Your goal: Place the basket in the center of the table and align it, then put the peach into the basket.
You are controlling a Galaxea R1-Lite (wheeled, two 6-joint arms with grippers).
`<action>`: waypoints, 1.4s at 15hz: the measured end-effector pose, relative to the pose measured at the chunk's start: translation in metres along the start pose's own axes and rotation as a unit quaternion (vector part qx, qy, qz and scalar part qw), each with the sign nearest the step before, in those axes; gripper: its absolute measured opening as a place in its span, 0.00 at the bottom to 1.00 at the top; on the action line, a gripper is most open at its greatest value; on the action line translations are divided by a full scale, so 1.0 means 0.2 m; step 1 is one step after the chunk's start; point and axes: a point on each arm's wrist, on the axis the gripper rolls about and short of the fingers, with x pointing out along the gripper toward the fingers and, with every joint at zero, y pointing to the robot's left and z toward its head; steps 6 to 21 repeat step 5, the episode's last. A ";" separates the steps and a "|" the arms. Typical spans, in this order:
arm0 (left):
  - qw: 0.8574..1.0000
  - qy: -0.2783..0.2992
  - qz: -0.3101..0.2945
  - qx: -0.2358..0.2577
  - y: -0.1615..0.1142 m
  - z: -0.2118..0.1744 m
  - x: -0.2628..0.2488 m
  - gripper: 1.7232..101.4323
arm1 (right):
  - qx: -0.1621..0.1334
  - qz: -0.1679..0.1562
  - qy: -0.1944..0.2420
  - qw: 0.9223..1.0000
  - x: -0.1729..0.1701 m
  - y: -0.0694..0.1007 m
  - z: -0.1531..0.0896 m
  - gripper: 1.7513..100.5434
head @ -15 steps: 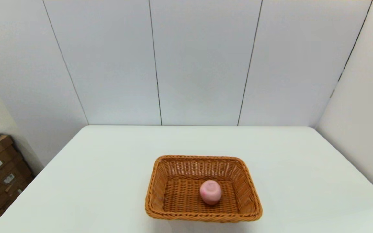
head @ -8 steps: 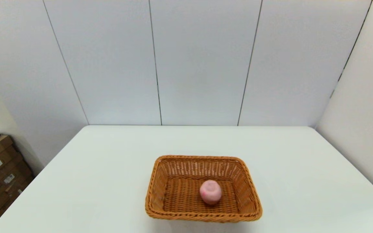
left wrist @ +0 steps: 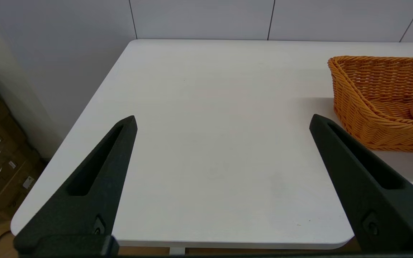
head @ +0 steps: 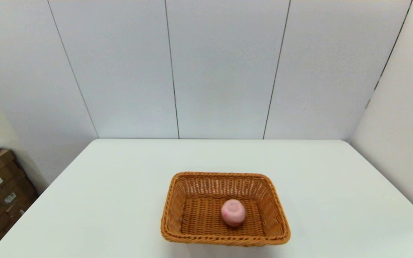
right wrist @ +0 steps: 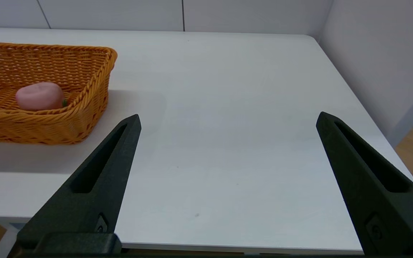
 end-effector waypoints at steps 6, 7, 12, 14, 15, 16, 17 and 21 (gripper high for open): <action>1.000 0.000 0.000 0.000 0.00 0.00 0.00 0.96 | 0.010 0.001 0.000 1.000 0.00 0.00 0.00 0.96; 1.000 0.000 0.000 0.000 0.00 0.00 0.00 0.96 | 0.010 0.001 0.000 1.000 0.00 0.00 0.00 0.96; 1.000 0.000 0.000 0.000 0.00 0.00 0.00 0.96 | 0.010 0.001 0.000 1.000 0.00 0.00 0.00 0.96; 1.000 0.000 0.000 0.000 0.00 0.00 0.00 0.96 | 0.010 0.001 0.000 1.000 0.00 0.00 0.00 0.96; 1.000 0.000 0.000 0.000 0.00 0.00 0.00 0.96 | 0.010 0.001 0.000 1.000 0.00 0.00 0.00 0.96; 1.000 0.000 0.000 0.000 0.00 0.00 0.00 0.96 | 0.010 0.001 0.000 1.000 0.00 0.00 0.00 0.96; 1.000 0.000 0.000 0.000 0.00 0.00 0.00 0.96 | 0.010 0.001 0.000 1.000 0.00 0.00 0.00 0.96; 1.000 0.000 0.000 0.000 0.00 0.00 0.00 0.96 | 0.010 0.001 0.000 1.000 0.00 0.00 0.00 0.96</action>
